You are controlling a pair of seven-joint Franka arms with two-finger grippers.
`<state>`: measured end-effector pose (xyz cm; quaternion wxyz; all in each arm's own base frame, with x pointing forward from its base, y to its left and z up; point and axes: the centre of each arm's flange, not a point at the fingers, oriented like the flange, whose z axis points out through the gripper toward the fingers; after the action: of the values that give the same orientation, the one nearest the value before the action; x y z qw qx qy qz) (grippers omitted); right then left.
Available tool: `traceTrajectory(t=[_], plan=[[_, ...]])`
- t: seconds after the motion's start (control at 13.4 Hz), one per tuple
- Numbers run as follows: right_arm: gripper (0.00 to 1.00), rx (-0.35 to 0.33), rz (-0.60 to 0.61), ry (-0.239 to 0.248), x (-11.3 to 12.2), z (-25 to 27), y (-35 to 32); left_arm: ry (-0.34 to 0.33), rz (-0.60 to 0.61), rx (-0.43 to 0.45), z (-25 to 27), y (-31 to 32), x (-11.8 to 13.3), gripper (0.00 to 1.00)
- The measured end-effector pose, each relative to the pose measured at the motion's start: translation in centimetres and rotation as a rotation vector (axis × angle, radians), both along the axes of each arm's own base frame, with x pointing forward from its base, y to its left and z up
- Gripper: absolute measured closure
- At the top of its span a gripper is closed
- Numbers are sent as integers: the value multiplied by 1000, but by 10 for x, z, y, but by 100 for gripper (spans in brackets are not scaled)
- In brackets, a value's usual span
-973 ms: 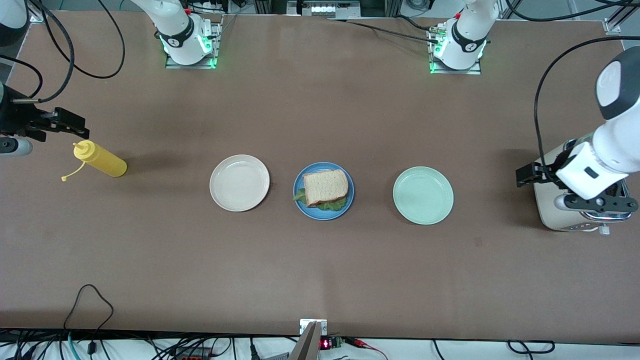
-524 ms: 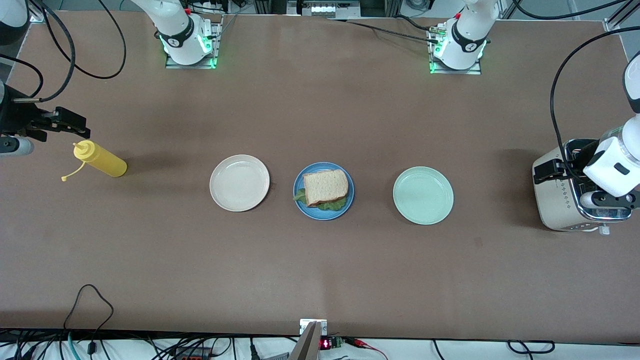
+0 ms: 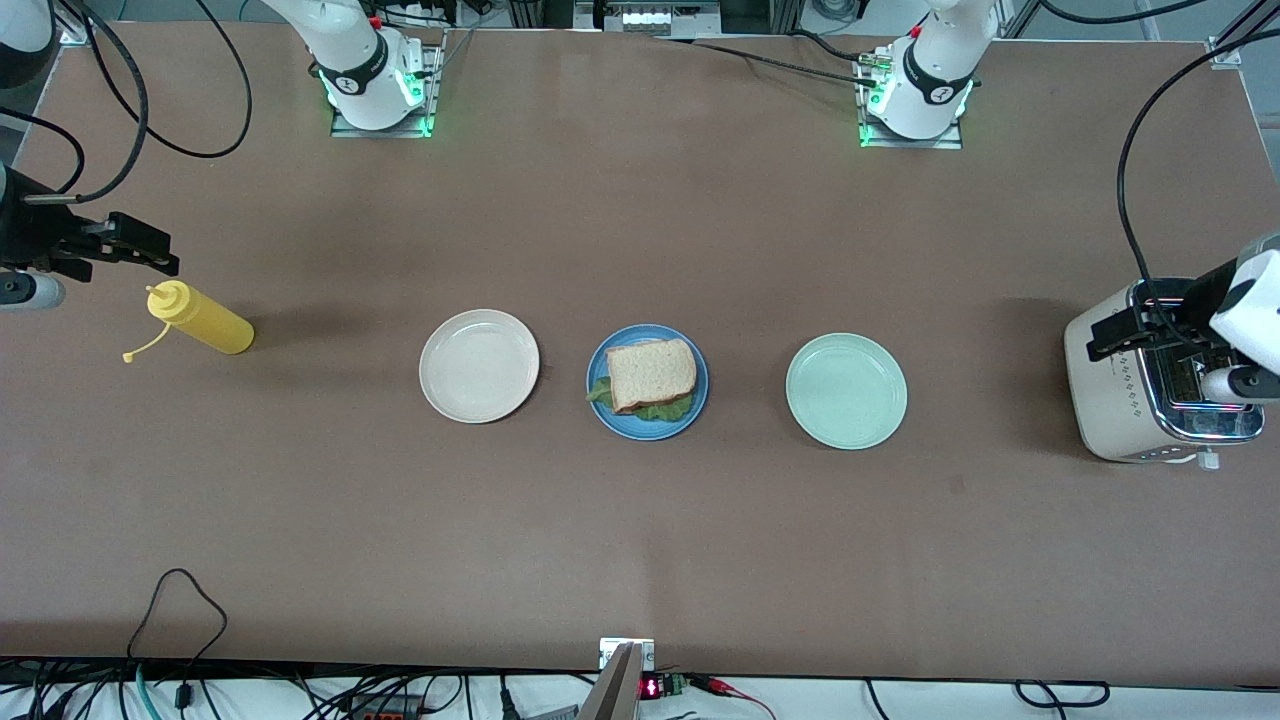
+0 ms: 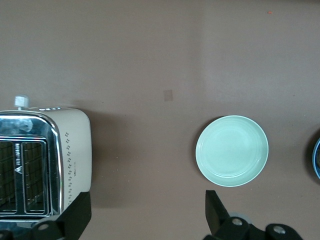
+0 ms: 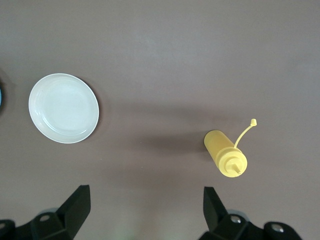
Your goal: Make sandwich in blue plate with both arms
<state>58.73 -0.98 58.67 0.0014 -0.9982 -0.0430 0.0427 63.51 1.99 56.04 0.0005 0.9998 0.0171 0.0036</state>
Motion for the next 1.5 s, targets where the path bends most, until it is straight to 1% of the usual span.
traceTrajectory(t=[0.22,0.52,1.05,1.27,1.5], plan=[[0,0,-2,10,-1,0,-1,-7,18,5,11,4,-6,0],[0,1,-11,16,-3,0,-6,-1,12,22,35,-3,-30,0],[0,1,-15,19,-4,0,-9,40,18,31,26,-7,-68,0],[0,1,-16,20,-4,0,-9,46,22,33,25,-13,-78,0],[0,1,-16,21,-4,0,-9,57,19,34,20,-15,-81,0]])
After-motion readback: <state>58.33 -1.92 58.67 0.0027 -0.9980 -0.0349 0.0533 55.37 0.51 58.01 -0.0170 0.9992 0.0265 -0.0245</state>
